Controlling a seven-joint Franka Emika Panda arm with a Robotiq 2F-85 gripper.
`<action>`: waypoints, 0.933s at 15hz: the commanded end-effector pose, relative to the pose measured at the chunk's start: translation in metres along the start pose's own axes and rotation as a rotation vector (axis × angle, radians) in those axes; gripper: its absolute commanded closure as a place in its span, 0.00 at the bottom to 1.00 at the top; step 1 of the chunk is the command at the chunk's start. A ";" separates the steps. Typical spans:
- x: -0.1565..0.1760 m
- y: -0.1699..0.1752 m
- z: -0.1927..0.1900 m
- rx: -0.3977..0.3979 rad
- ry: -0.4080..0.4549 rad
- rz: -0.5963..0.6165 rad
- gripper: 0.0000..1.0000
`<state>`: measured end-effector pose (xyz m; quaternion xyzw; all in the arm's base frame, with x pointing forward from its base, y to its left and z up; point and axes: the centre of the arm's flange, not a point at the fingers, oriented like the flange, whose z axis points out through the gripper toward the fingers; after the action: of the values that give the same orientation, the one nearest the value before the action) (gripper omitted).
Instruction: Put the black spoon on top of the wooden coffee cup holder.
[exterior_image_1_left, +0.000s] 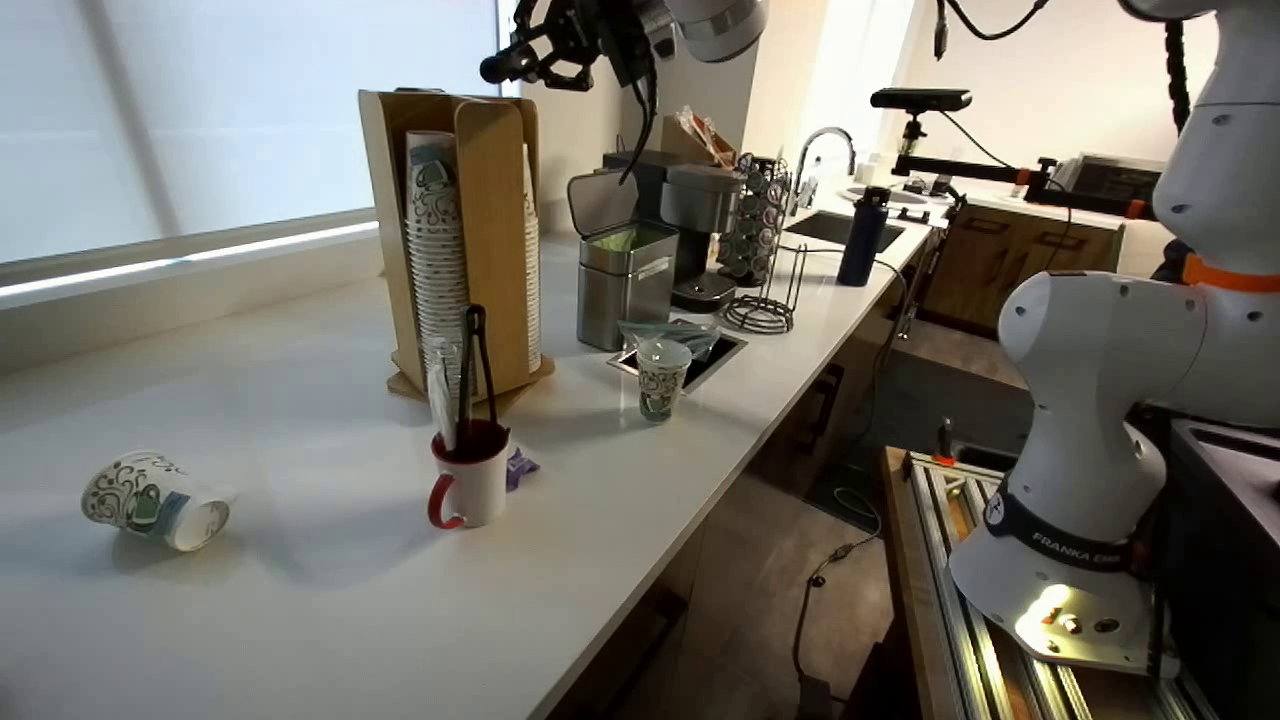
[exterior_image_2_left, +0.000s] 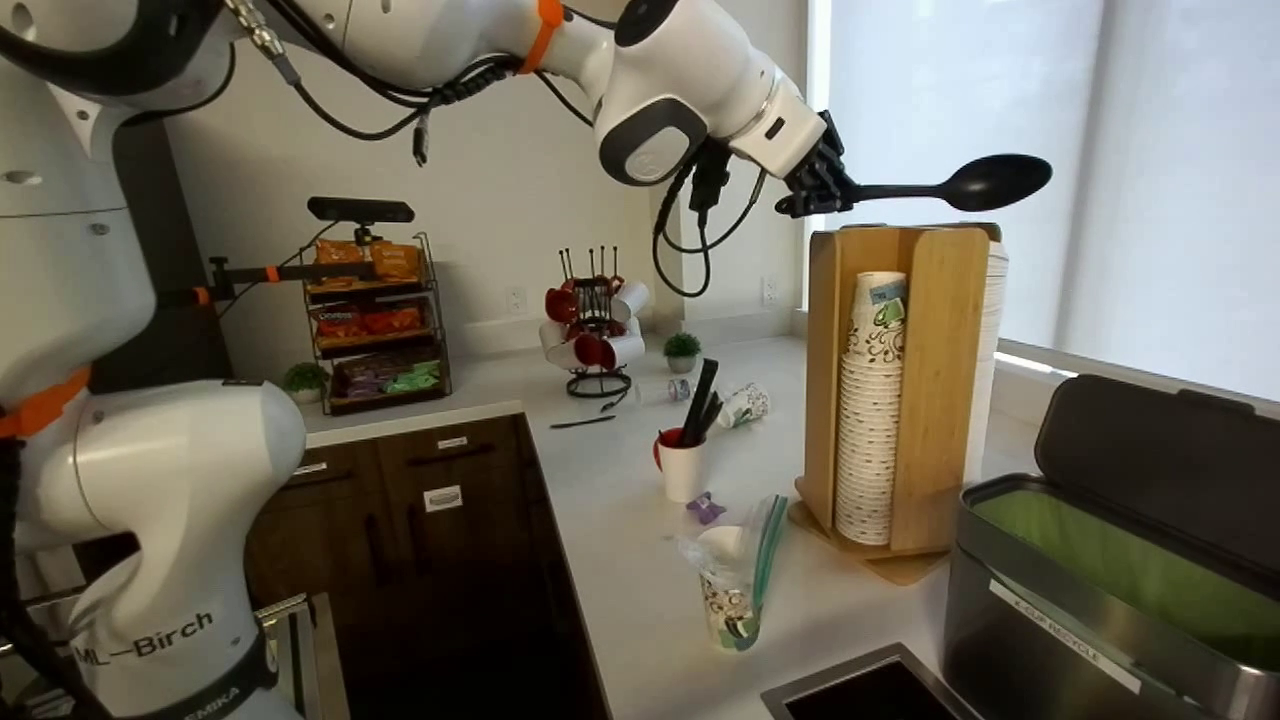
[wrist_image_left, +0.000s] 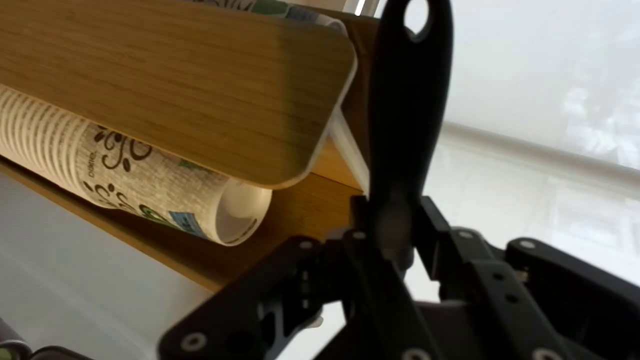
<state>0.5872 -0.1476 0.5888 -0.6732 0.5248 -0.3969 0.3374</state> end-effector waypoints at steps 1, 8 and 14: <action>0.008 0.005 0.026 -0.035 0.036 0.028 0.94; 0.014 -0.003 0.038 -0.031 0.002 -0.015 0.94; 0.018 -0.013 0.044 -0.050 0.023 -0.032 0.94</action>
<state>0.5906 -0.1513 0.5849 -0.6892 0.5163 -0.4041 0.3084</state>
